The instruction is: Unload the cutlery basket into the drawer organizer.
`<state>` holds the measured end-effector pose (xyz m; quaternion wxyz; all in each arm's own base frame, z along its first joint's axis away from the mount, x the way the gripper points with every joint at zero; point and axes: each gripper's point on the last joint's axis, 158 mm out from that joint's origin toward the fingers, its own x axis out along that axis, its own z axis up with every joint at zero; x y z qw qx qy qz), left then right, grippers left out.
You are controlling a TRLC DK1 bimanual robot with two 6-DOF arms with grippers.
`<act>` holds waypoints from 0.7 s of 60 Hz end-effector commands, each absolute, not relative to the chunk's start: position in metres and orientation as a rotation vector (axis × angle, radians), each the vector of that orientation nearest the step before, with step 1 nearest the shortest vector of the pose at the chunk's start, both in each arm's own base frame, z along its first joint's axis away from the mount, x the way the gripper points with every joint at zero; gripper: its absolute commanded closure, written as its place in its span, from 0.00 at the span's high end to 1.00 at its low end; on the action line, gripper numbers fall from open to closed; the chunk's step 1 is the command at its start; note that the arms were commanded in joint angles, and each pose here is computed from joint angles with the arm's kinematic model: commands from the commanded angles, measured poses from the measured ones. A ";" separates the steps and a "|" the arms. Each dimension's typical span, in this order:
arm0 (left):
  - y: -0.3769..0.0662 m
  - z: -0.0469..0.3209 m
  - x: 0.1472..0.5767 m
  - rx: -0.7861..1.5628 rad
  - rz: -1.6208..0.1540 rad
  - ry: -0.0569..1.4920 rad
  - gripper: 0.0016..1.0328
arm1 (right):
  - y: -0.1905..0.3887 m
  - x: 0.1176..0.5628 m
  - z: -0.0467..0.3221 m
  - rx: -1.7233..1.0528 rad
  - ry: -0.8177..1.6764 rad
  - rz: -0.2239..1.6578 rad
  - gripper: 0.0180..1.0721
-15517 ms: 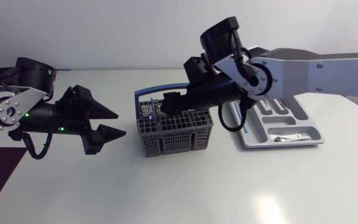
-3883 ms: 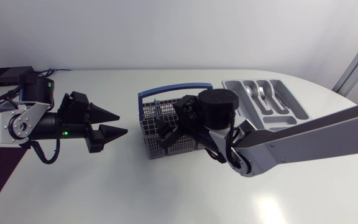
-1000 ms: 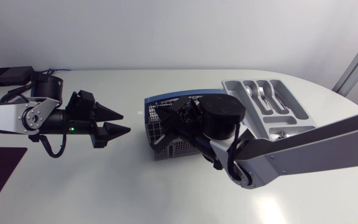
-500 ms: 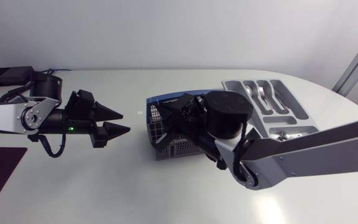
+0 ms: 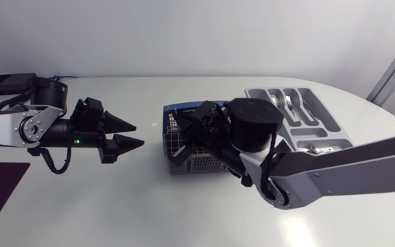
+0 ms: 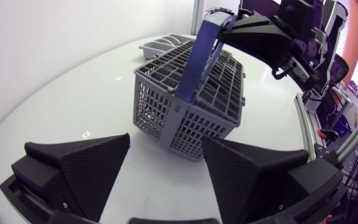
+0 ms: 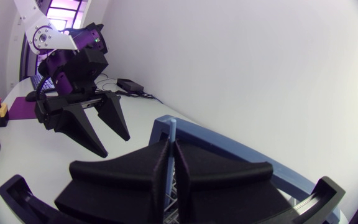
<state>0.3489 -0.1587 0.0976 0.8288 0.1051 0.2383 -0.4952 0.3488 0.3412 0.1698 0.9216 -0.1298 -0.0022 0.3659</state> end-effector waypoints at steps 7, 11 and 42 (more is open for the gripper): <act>-0.180 0.122 0.340 0.212 -1.102 0.467 0.95 | 0.339 0.346 0.194 -0.278 -0.078 0.739 0.09; -0.184 0.122 0.338 0.215 -1.115 0.465 0.95 | 0.340 0.347 0.189 -0.285 -0.071 0.743 0.09; -0.194 0.121 0.341 0.215 -1.135 0.470 0.95 | 0.337 0.359 0.154 -0.315 0.003 0.752 0.62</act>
